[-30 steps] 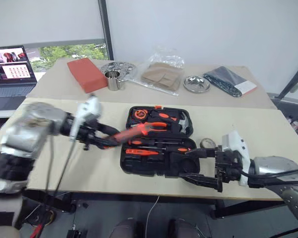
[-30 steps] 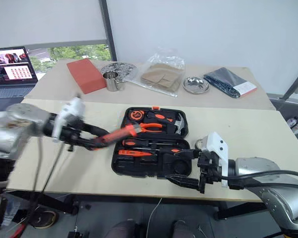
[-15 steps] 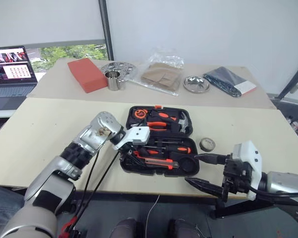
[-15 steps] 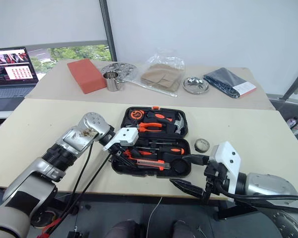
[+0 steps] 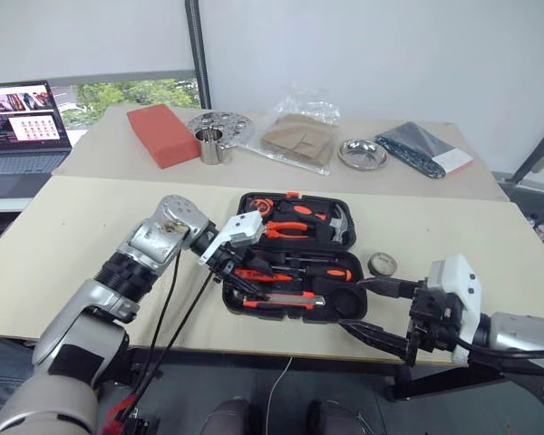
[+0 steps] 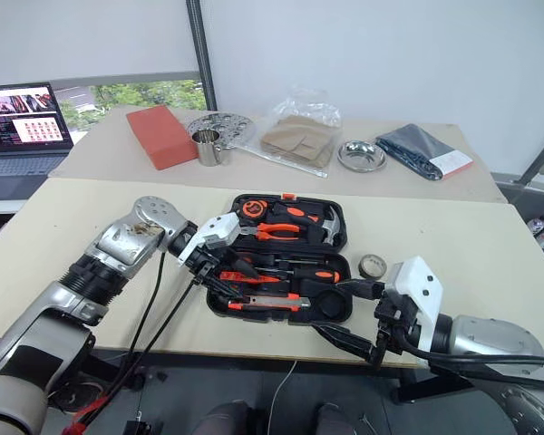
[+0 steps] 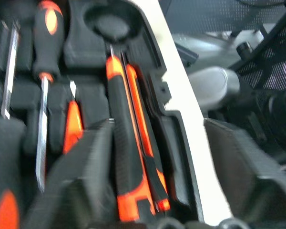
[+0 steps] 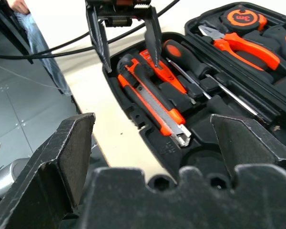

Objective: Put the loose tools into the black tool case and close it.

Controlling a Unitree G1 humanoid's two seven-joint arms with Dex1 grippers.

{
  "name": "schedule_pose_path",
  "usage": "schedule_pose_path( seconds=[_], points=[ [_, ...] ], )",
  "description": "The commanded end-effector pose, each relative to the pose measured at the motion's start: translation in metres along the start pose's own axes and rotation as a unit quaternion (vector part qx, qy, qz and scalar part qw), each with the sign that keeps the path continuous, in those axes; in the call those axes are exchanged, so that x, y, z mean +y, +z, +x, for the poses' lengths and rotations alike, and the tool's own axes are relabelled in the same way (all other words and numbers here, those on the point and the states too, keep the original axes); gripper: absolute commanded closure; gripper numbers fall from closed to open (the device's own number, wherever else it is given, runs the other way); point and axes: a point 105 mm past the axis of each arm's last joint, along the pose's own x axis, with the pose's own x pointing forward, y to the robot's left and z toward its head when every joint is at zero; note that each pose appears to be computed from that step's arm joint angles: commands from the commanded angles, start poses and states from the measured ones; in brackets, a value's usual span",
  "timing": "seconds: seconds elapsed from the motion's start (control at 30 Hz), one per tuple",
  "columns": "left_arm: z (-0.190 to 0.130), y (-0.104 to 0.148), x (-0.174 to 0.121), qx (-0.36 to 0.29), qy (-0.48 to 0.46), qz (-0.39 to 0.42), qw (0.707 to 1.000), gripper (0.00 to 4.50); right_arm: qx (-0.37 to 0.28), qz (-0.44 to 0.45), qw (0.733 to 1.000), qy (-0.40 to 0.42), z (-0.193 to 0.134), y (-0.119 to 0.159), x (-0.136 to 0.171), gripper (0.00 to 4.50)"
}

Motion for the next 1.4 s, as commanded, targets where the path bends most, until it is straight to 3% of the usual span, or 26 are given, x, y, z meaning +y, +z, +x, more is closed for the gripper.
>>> schedule_pose_path(
  seconds=[0.03, 0.17, 0.33, 0.57, 0.63, 0.73, 0.77, 0.8, 0.9, 1.0, 1.13, 1.23, 1.33, 1.4],
  points=[
    [0.000, 0.004, 0.003, 0.008, 0.011, 0.032, 0.999, 2.94, -0.013, -0.018, 1.000, 0.002, 0.001, 0.008, -0.001, 0.00],
    [0.007, -0.006, 0.005, 0.034, 0.014, 0.037, 0.999, 4.39, -0.015, -0.017, 1.000, 0.003, 0.001, 0.009, -0.002, 0.00],
    [0.020, -0.046, 0.017, 0.137, 0.052, 0.085, 0.985, 4.45, -0.016, -0.015, 1.000, 0.004, 0.001, 0.009, -0.001, 0.00],
    [0.027, -0.062, 0.006, 0.139, 0.029, 0.085, 0.986, 4.45, -0.016, -0.007, 1.000, -0.002, -0.001, 0.007, 0.000, 0.00],
    [0.021, -0.054, 0.007, 0.118, 0.037, 0.091, 0.988, 4.45, -0.014, -0.008, 1.000, -0.006, -0.003, 0.007, 0.000, 0.00],
    [0.001, -0.013, 0.001, -0.010, 0.041, 0.068, 0.997, 4.45, -0.007, 0.006, 1.000, -0.026, -0.013, 0.004, -0.004, 0.00],
    [-0.008, 0.000, -0.005, -0.056, 0.037, 0.060, 0.996, 3.94, -0.003, 0.014, 0.999, -0.036, -0.020, 0.001, -0.005, 0.00],
    [-0.018, 0.009, -0.008, -0.086, 0.043, 0.055, 0.994, 3.81, 0.007, 0.021, 0.999, -0.048, -0.028, -0.003, -0.007, 0.00],
    [-0.043, 0.022, -0.010, -0.142, 0.091, 0.052, 0.984, 2.70, 0.039, 0.040, 0.992, -0.111, -0.062, -0.021, -0.018, 0.00],
    [-0.058, 0.024, -0.023, -0.164, 0.097, 0.041, 0.981, 1.56, 0.056, 0.074, 0.978, -0.188, -0.108, -0.037, -0.027, 0.00],
    [-0.063, 0.023, -0.037, -0.163, 0.082, 0.030, 0.983, 0.23, 0.074, 0.091, 0.966, -0.229, -0.139, -0.048, -0.026, 0.00],
    [-0.063, 0.026, -0.039, -0.165, 0.090, 0.033, 0.982, 0.09, 0.077, 0.082, 0.967, -0.227, -0.138, -0.049, -0.032, 0.00],
    [-0.062, 0.029, -0.037, -0.164, 0.103, 0.039, 0.980, 0.09, 0.082, 0.047, 0.978, -0.187, -0.119, -0.045, -0.043, 0.00],
    [-0.063, 0.028, -0.034, -0.157, 0.124, 0.039, 0.979, 0.09, 0.093, 0.007, 0.981, -0.171, -0.095, -0.045, -0.067, 0.00]
  ],
)
